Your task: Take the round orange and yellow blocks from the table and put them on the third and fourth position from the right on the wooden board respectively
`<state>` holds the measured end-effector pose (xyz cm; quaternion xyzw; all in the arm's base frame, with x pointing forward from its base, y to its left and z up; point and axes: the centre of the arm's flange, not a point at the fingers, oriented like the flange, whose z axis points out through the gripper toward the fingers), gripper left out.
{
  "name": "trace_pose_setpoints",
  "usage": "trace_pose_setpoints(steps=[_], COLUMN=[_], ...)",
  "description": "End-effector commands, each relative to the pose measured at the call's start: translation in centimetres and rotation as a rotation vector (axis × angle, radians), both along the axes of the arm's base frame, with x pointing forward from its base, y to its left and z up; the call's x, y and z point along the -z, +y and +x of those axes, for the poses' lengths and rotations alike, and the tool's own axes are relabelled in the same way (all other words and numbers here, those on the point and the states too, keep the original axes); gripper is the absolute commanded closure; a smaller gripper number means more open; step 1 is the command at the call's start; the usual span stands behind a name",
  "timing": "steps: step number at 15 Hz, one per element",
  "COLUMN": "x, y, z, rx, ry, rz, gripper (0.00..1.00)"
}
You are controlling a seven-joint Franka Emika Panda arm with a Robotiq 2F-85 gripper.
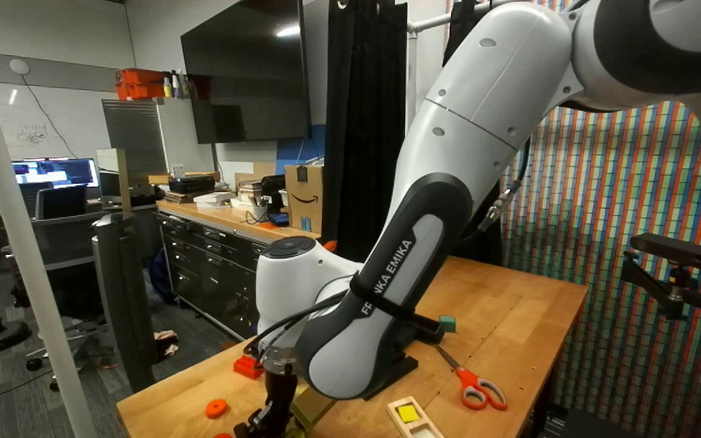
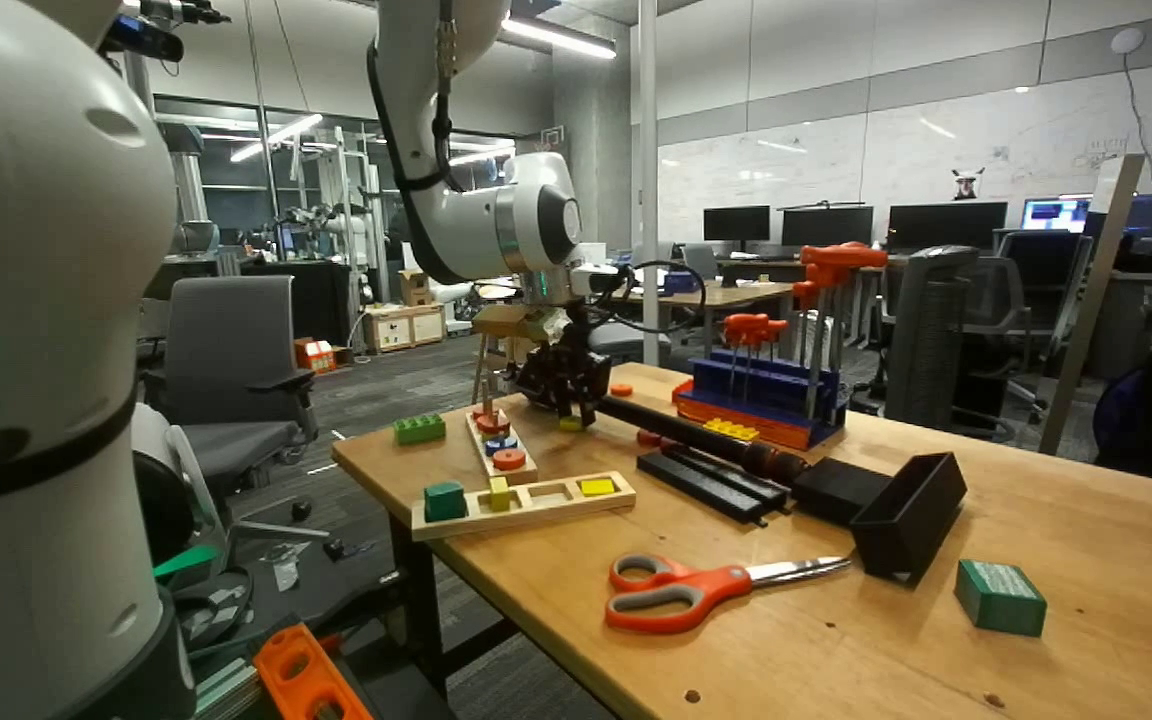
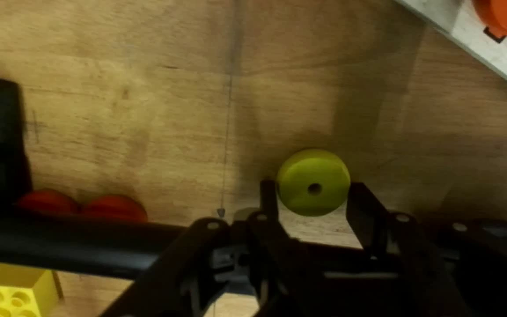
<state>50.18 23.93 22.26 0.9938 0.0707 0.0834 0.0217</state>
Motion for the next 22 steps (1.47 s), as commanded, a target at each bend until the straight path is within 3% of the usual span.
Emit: trace_pose_setpoints(steps=[1,10,17,18,19,22], x=[-1.3,-0.8,0.2,0.3,0.2,0.3], y=[0.7,0.1,-0.4,-0.4,-0.5,-0.6], z=[1.1,1.5,1.7,1.8,1.9,2.1], rx=[0.023,0.054,0.089,0.092,0.093,0.095], ry=[-0.003,0.051,0.116,0.123,0.127,0.13], rz=[0.0,-0.004,0.046,0.047,0.044,0.048], gripper=[0.77,0.77,0.77,0.3,0.83,0.83])
